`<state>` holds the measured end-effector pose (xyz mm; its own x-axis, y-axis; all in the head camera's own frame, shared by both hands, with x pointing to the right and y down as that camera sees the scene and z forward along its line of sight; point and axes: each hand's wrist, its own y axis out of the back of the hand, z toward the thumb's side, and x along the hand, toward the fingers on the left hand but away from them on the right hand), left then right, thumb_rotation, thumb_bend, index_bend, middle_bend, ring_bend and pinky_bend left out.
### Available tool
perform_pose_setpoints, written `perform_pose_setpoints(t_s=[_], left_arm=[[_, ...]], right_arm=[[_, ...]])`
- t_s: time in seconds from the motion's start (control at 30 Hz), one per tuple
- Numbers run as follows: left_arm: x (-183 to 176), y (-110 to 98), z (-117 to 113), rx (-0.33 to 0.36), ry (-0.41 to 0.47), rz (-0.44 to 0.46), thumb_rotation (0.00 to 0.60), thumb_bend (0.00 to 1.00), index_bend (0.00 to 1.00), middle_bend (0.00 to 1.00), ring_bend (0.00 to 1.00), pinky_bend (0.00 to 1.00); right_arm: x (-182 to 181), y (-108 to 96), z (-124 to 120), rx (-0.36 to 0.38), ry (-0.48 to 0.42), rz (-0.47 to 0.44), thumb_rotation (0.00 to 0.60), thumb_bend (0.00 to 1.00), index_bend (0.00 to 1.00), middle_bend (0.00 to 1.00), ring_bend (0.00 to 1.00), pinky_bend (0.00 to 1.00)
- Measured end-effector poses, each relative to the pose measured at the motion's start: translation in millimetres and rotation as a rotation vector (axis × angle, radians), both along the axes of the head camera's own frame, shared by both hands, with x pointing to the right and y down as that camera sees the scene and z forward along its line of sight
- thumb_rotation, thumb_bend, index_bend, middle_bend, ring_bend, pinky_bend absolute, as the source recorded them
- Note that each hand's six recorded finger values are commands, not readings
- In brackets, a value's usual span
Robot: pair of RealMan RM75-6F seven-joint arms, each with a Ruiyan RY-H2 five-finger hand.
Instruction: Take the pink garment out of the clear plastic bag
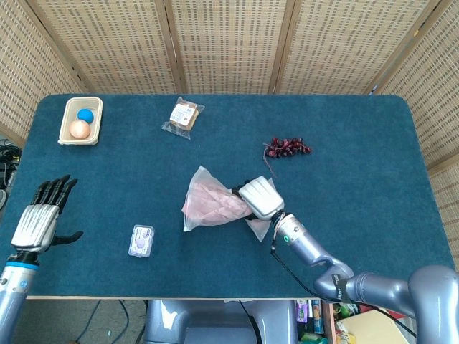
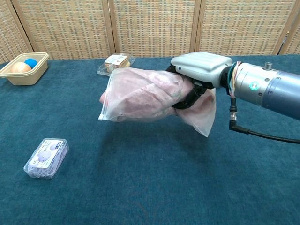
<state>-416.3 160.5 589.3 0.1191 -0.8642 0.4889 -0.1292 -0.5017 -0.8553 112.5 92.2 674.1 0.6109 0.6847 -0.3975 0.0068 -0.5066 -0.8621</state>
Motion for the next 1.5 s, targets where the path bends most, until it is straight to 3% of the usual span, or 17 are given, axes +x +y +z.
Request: perform_pose_setpoints(t_s=[0.13, 0.33, 0.9, 1.5], left_arm=[[25, -28, 1, -0.027, 0.093, 0.048, 0.600, 0.14, 0.29, 0.00, 0.00, 0.00], [54, -52, 8, -0.055, 0.148, 0.109, 0.600, 0.14, 0.36, 0.00, 0.00, 0.00], [117, -73, 58, -0.145, 0.212, 0.103, 0.600, 0.14, 0.37, 0.00, 0.00, 0.00], [156, -71, 54, -0.181, 0.263, 0.138, 0.600, 0.14, 0.37, 0.00, 0.00, 0.00]], right_arm=[[-10, -2, -3, 0.010, -0.011, -0.013, 0.600, 0.82, 0.56, 0.63, 0.55, 0.61], [-22, 0, -5, 0.002, -0.015, -0.026, 0.600, 0.82, 0.56, 0.63, 0.55, 0.61], [-33, 4, -14, -0.032, -0.032, -0.012, 0.600, 0.83, 0.56, 0.64, 0.55, 0.60], [-37, 5, -13, -0.045, -0.034, -0.008, 0.600, 0.84, 0.56, 0.64, 0.55, 0.60]])
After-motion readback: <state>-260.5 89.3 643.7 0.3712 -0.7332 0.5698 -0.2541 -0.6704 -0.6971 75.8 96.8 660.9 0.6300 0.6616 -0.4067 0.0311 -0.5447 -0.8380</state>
